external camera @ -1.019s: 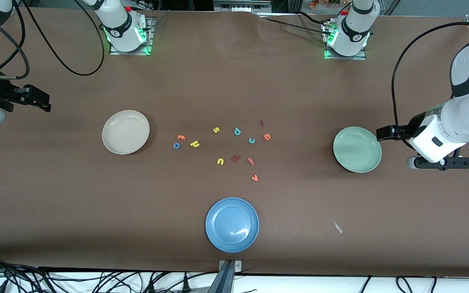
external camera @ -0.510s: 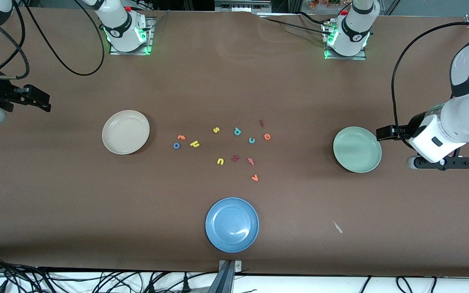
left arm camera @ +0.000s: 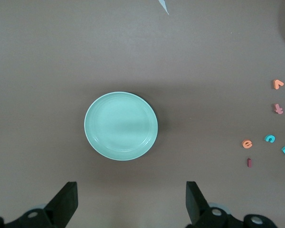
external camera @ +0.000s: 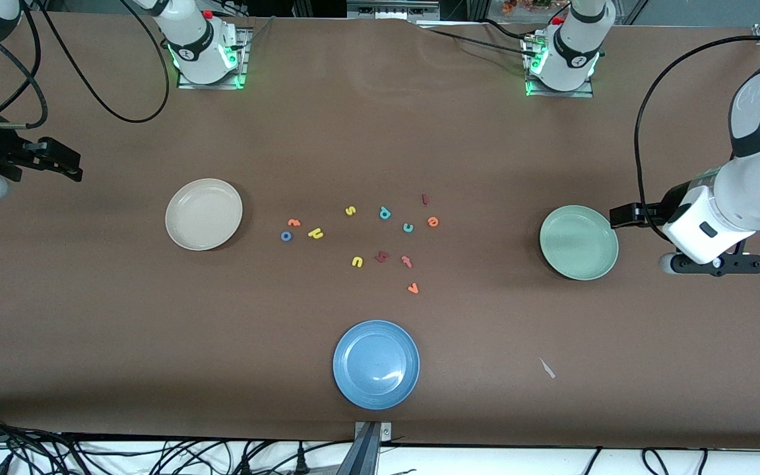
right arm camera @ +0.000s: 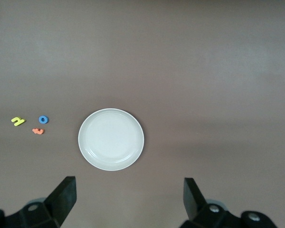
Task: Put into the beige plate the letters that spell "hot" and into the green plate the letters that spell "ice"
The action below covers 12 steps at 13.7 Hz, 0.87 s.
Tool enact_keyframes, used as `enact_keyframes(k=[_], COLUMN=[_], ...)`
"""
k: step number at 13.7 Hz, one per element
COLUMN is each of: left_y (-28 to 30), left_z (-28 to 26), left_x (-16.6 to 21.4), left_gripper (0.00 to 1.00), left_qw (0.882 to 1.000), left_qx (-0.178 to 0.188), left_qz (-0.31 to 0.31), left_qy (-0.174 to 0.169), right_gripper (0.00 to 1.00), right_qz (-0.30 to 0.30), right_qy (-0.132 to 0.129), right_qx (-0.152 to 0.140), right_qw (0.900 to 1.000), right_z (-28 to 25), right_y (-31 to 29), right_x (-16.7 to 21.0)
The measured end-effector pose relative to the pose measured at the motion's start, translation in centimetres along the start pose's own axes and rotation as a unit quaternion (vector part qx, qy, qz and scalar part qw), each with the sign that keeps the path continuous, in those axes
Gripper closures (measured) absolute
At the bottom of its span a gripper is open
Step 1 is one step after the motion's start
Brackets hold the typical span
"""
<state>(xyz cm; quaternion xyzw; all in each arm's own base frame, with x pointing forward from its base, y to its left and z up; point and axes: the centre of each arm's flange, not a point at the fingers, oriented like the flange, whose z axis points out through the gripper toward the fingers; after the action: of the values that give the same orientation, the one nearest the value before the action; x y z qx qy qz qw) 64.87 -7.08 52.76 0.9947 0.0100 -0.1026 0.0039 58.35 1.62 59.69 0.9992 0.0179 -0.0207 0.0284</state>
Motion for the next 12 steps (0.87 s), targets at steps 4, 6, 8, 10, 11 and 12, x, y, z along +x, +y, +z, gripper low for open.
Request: enact_keyframes(k=[4, 6, 8, 10, 11, 12], left_y=[0.0, 0.0, 0.0, 0.2, 0.3, 0.5], left_z=[0.0, 0.0, 0.0, 0.0, 0.0, 0.0], left_x=[0.0, 0.0, 0.0, 0.0, 0.0, -0.1], left_gripper=[0.0, 0.0, 0.0, 0.0, 0.0, 0.0], left_qw=[1.0, 1.0, 1.0, 1.0, 1.0, 1.0], left_qx=[0.0, 0.0, 0.0, 0.0, 0.0, 0.0], left_qz=[0.0, 0.0, 0.0, 0.002, 0.002, 0.004], left_qy=[0.0, 0.0, 0.0, 0.0, 0.0, 0.0], right_gripper=[0.0, 0.0, 0.0, 0.0, 0.0, 0.0], right_qz=[-0.002, -0.009, -0.031, -0.051, -0.06, -0.068], right_qy=[-0.009, -0.012, -0.015, -0.023, -0.027, -0.031], right_qx=[-0.001, 0.0, 0.011, 0.019, 0.02, 0.02], right_qw=[1.0, 1.0, 0.999, 0.998, 0.998, 0.997], right_z=[1.3, 1.7, 2.0, 2.8, 3.3, 3.8], right_y=[-0.1, -0.2, -0.7, -2.2, -3.2, -4.4], right_x=[0.7, 0.9, 1.0, 1.4, 1.6, 1.8])
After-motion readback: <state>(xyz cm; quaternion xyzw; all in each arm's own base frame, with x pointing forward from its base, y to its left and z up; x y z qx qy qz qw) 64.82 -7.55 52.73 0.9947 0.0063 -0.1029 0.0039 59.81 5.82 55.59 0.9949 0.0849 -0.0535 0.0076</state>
